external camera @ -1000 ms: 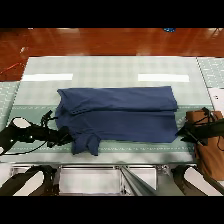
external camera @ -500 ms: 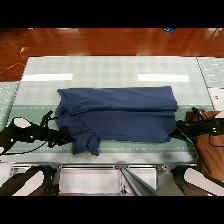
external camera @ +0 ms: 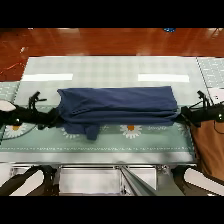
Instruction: Fold the shirts.
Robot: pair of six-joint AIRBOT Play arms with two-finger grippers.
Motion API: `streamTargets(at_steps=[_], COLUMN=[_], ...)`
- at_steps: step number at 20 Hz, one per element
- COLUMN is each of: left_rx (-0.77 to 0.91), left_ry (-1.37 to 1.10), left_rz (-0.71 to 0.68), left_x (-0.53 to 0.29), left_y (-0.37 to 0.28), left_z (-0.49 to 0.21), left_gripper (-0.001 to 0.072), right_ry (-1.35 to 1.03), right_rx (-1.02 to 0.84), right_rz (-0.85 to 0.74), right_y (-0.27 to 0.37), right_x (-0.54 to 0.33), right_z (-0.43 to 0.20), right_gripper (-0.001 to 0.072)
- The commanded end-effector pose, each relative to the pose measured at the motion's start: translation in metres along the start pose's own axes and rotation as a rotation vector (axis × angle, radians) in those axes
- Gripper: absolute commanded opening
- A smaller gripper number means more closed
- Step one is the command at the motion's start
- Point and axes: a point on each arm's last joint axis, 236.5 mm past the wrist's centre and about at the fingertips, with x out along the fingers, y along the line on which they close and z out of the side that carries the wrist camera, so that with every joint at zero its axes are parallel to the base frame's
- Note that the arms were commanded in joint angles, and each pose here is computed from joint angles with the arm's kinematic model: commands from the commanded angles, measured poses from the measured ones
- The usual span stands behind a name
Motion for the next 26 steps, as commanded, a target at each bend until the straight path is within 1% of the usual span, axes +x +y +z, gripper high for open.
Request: streamTargets(at_steps=[1,4,9,13,18,19,20,21,24,26], left_rx=[0.048,0.059,0.086,0.046,0.058,0.055,0.055,0.057,0.057,0.038], left_ry=[-0.036,-0.016,-0.002,-0.025,-0.015,-0.009,0.002,0.004,0.032,0.026], left_rz=[-0.011,-0.010,-0.011,-0.018,-0.012,-0.009,-0.008,-0.005,0.023,0.076], left_x=[-0.014,-0.002,0.019,0.024,0.046,0.049,0.051,0.049,0.012,-0.026], left_y=[-0.020,-0.034,-0.052,-0.057,-0.054,-0.053,-0.052,-0.051,-0.035,-0.014], left_z=[0.046,0.081,0.129,0.165,0.179,0.179,0.177,0.177,0.177,0.171], left_gripper=[0.0022,0.0022,0.0022,0.0022,0.0029,0.0148,0.0430,0.0508,0.0507,0.0507], right_ry=[-0.056,-0.115,-0.191,-0.208,-0.208,-0.213,-0.218,-0.225,-0.244,-0.284], right_rx=[-0.065,-0.095,-0.082,-0.053,-0.012,-0.001,0.004,-0.002,-0.013,0.005], right_rz=[0.094,0.097,0.127,0.173,0.192,0.193,0.191,0.186,0.213,0.218], right_y=[0.040,0.058,0.071,0.075,0.067,0.064,0.062,0.062,0.059,0.044], right_x=[-0.009,-0.012,-0.017,-0.009,0.008,0.011,0.013,0.011,-0.026,-0.061], right_z=[0.037,0.072,0.121,0.146,0.162,0.165,0.168,0.169,0.180,0.189], right_gripper=[0.0025,0.0025,0.0025,0.0025,0.0028,0.0164,0.0394,0.0406,0.0406,0.0406])
